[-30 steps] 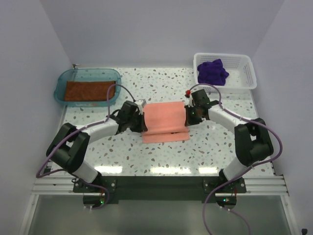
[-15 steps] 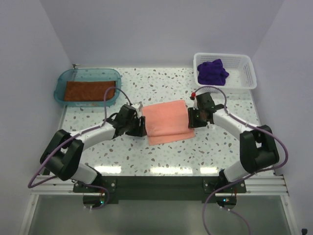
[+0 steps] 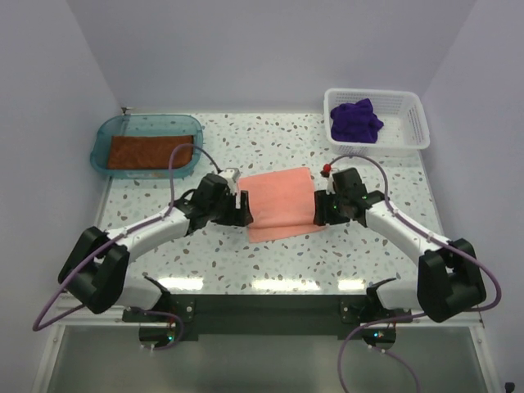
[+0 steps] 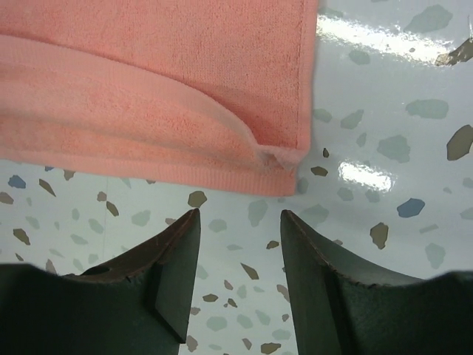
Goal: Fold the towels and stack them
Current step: Fold the towel
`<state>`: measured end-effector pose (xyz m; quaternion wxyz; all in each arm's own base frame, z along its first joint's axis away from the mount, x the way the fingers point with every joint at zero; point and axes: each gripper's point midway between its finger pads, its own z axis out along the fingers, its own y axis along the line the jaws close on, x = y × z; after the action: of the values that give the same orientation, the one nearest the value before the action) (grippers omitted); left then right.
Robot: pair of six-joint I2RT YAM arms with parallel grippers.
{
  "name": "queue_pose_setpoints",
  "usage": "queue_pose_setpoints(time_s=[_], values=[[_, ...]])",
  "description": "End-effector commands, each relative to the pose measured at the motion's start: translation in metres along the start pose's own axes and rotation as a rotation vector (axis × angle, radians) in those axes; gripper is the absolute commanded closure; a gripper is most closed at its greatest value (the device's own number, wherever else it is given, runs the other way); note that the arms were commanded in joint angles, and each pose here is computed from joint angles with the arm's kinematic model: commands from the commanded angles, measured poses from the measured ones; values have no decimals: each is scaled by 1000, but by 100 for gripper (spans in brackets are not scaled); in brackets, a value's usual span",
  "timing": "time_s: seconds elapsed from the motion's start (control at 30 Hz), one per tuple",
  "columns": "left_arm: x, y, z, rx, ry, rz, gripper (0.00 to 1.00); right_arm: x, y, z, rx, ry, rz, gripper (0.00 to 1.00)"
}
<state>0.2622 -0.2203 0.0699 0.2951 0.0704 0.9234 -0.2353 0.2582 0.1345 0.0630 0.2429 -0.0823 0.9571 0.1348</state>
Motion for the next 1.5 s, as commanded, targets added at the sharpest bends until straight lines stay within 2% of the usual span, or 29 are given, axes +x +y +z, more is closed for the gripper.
queue_pose_setpoints(time_s=[0.0, 0.17, 0.3, 0.37, 0.5, 0.7, 1.0, 1.2, 1.3, 1.47], values=[[-42, -24, 6, 56, -88, 59, 19, -43, 9, -13, -14, -130, -41, 46], [-57, -35, 28, 67, -76, 127, 19, -66, 7, -12, 14, -160, -61, 44], [-56, -40, 55, 69, -19, 168, 21, -71, 10, -11, 6, -173, -53, 34], [-53, -44, 65, 80, 8, 187, 23, -70, 9, -12, 8, -176, -52, 28], [-40, -55, 75, 102, 50, 236, 31, -64, 5, -15, 25, -181, -48, 25], [-20, -68, 75, 126, 88, 300, 47, -56, -1, -15, 46, -176, -42, 24], [17, -87, 46, 167, 108, 404, 53, -48, -5, -16, 58, -175, -33, 24], [46, -90, 22, 188, 134, 368, 53, -45, -4, -15, 50, -175, -28, 24], [41, -83, 12, 141, 101, 307, 53, -43, -3, -13, 42, -168, -26, 24], [16, -61, 9, -48, 5, 167, 54, -42, -3, -8, 44, -161, -15, 27]])
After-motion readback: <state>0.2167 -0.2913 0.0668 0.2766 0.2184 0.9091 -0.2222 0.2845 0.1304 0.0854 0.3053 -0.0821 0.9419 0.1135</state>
